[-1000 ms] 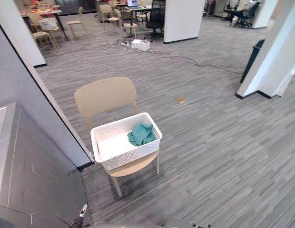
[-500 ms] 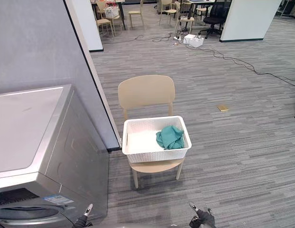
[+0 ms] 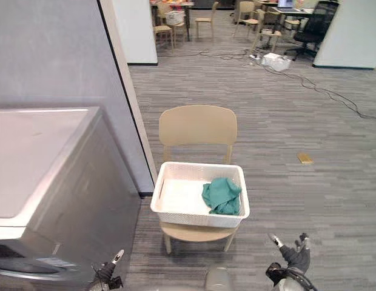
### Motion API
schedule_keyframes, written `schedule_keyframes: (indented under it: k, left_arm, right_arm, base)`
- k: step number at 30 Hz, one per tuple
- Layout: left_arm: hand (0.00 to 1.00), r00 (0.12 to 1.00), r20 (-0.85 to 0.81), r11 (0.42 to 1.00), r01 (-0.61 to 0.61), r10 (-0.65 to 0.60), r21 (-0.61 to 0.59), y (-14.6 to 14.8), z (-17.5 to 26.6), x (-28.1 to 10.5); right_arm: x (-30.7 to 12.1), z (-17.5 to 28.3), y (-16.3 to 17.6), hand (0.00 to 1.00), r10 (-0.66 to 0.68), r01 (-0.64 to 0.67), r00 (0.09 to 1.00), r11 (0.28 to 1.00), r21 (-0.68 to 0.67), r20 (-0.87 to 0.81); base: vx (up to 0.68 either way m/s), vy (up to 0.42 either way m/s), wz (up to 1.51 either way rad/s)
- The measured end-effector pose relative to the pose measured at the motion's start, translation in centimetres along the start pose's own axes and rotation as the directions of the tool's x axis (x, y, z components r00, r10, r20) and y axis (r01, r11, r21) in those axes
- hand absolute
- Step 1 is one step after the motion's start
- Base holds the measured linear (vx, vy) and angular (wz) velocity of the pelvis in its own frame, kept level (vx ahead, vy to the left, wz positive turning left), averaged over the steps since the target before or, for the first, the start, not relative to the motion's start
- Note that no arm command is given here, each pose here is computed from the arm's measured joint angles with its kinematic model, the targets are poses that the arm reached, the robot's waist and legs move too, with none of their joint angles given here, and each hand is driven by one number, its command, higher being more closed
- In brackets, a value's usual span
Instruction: Pick up the laundry basket with both hands and put the clothes into the washing machine.
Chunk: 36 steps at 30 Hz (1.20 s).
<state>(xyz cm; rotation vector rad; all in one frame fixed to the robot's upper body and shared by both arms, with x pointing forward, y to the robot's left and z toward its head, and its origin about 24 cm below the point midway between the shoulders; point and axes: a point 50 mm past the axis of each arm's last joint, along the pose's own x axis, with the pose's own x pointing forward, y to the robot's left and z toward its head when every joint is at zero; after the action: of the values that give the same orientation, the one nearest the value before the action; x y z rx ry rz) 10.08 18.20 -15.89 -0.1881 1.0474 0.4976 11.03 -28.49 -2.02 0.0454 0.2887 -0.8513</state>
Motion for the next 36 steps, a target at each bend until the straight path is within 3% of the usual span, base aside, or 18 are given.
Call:
schedule_keyframes:
  k: [3, 8, 12, 15, 18, 21, 31, 36]
  left_arm:
    - [0.00, 0.999, 0.002, 0.998, 0.033, -0.033, 0.049, -0.7, -0.1, -0.1]
    - [0.00, 1.000, -0.014, 1.000, 0.000, 0.000, 0.013, 0.1, -0.7, -0.2]
    - [0.00, 1.000, 0.005, 0.999, 0.015, -0.015, 0.041, -0.2, -0.3, -0.2]
    - [0.00, 0.998, 0.033, 0.993, 0.055, -0.058, 0.105, -1.1, 0.2, -0.2]
    - [0.00, 0.992, 0.075, 0.981, 0.086, -0.100, 0.175, -1.7, 1.2, -0.1]
    - [0.00, 0.984, 0.109, 0.967, 0.115, -0.143, 0.228, -2.5, 2.3, 0.0]
    - [0.00, 0.966, 0.158, 0.931, 0.143, -0.206, 0.337, -3.5, 4.7, 0.3]
    - [0.00, 0.954, 0.189, 0.917, 0.152, -0.234, 0.368, -4.4, 5.8, 0.2]
  right_arm:
    - [0.1, 4.5, -0.2, 0.00, -0.015, 0.008, 0.980, 0.999, 0.035, 0.200]
    - [0.2, 9.5, 1.5, 0.00, 0.049, -0.073, 0.905, 0.996, 0.042, 0.422]
    - [-0.1, 12.2, 5.8, 0.00, 0.289, -0.294, 0.795, 0.953, -0.079, 0.534]
    - [-0.7, 14.1, 10.0, 0.00, 0.500, -0.459, 0.648, 0.858, -0.229, 0.575]
    - [0.3, 14.7, 13.5, 0.00, 0.633, -0.538, 0.552, 0.767, -0.348, 0.543]
    - [1.8, 14.4, 15.1, 0.00, 0.709, -0.525, 0.530, 0.705, -0.477, 0.466]
    - [6.5, 8.6, 14.8, 0.00, 0.763, -0.449, 0.640, 0.467, -0.762, 0.091]
    - [8.2, 9.6, 14.6, 0.00, 0.736, -0.381, 0.673, 0.431, -0.818, 0.074]
  base:
    - [0.24, -0.262, 0.34]
    - [0.09, -0.131, 0.32]
    - [-0.04, 0.003, 0.57]
    - [-0.07, 0.036, 0.53]
    - [-0.14, 0.039, 0.25]
    - [-0.12, 0.051, -0.02]
    - [0.00, 0.072, -0.17]
    - [0.02, 0.010, -0.06]
